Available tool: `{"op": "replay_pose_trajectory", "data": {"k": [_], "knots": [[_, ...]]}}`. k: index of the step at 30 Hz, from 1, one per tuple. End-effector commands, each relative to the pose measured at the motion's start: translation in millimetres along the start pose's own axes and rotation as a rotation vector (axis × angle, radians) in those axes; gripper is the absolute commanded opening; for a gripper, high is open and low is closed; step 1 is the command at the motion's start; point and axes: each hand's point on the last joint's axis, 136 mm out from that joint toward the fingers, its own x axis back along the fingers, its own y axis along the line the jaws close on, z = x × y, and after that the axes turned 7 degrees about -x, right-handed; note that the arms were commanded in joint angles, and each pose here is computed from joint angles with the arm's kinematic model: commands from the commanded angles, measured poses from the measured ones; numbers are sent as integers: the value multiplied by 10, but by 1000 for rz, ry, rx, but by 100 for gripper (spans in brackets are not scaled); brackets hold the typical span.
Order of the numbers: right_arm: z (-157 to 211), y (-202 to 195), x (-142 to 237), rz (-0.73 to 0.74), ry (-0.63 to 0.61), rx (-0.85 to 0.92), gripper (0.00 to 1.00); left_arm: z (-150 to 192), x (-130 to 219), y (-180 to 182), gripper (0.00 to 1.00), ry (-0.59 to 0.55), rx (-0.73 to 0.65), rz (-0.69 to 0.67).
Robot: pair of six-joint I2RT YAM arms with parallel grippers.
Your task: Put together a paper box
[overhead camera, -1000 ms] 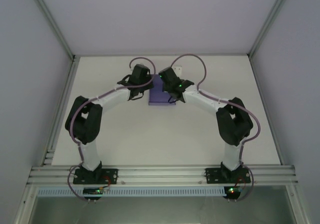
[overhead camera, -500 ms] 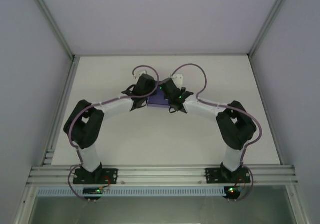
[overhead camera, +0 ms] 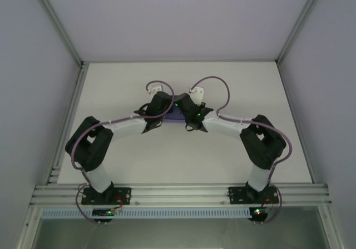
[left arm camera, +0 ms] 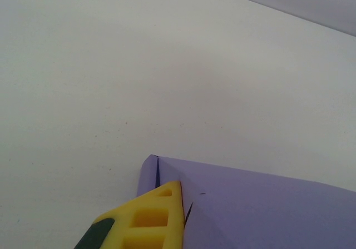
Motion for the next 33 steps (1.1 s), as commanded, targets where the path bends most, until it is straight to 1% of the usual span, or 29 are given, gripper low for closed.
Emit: {"op": "replay_pose_trajectory", "data": {"k": [1, 4, 6, 8, 12, 15, 18, 22, 27, 31, 33], "knots": [[530, 195, 26, -49, 184, -5, 0, 789, 136, -187, 0, 285, -66, 90], [492, 167, 40, -33, 166, 11, 0, 672, 195, -226, 0, 266, -74, 97], [542, 95, 30, -20, 168, 21, 0, 650, 212, -215, 0, 259, -79, 95], [655, -36, 8, 0, 172, 60, 0, 707, 223, -159, 0, 267, -89, 80], [903, -314, -7, 24, 186, 56, 0, 851, 245, -39, 0, 283, -85, 64], [964, -436, 21, 34, 158, 76, 0, 942, 290, -3, 1, 286, -80, 76], [941, -452, 89, 39, 117, 123, 0, 960, 368, 0, 2, 270, -94, 80], [899, -475, 188, 81, 64, 211, 0, 958, 481, 50, 10, 259, -132, 54], [975, -559, 211, 102, 66, 266, 0, 1005, 578, 123, 22, 273, -136, 43], [1022, -577, 210, 106, 72, 289, 0, 963, 703, 73, 25, 279, -112, 76], [1036, -579, 209, 100, 72, 301, 0, 891, 809, 52, 30, 270, -107, 91]]}}
